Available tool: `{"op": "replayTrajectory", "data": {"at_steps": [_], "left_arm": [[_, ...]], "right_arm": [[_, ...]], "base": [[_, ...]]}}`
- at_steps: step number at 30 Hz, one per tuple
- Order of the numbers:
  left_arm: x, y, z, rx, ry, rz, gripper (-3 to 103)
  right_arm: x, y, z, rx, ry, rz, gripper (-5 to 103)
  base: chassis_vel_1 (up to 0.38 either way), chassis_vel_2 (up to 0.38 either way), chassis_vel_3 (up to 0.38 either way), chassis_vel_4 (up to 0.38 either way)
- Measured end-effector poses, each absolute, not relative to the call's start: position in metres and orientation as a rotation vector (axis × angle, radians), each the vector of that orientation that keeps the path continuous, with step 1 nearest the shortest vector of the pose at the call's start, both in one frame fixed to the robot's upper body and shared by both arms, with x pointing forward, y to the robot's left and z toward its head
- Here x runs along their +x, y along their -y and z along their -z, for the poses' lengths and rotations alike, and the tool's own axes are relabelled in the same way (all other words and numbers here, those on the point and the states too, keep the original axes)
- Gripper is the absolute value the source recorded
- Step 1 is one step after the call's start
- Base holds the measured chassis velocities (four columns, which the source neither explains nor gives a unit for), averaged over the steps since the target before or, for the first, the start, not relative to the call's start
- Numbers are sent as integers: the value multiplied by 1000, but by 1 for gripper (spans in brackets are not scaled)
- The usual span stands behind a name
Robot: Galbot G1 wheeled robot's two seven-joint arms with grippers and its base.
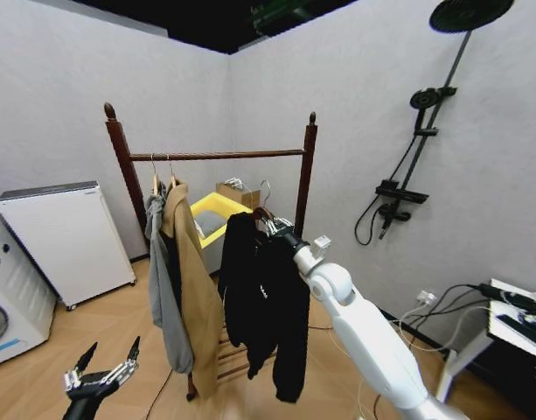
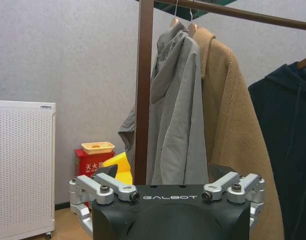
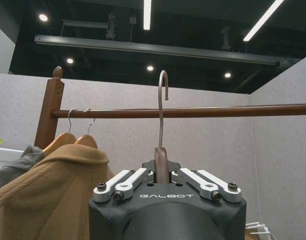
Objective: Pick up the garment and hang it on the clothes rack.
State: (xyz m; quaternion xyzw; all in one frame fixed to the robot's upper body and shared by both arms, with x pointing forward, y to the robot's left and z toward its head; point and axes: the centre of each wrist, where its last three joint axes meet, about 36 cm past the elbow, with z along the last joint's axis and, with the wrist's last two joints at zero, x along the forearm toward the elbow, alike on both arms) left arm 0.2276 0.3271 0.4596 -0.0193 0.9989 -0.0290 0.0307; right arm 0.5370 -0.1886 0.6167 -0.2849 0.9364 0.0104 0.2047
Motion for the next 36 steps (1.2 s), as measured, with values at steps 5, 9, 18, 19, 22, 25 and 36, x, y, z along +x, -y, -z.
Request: {"op": "replayTrajectory", "data": {"at_steps": [5,9,18,19,22,25,36], "left_arm": [[228,-327,-460,-60,-3078,89,100],[228,-327,-460,-59,-3078,89,100],[228,-327,-460,-60,-3078,90,100],[228,-327,-460,-60,-3078,90,100],[228,-327,-460,-59,-3078,89,100],[228,-327,-460,-60,-3078,89,100],[228,-327,-460,-60,-3078,89,100]], "right_arm": [[546,183,-640,-817,-2571,4,10],[565,169,-682,-840,-2511,63,10],[599,123,-715,-891,-2518,87,10],[599,123,-715,-891,-2518,87,10],[618,108,-714,-883,-2552,105,10],[632,99,-714,-870,-2574,117,10],[679,79,-713,-817,-2642,153,10]], "base": [[-158,147,137,-124],[-28,14,-3,8],[41,-16,-37,17],[0,0,0,0],[0,0,0,0],[0,0,0,0],[0,0,0,0]]}}
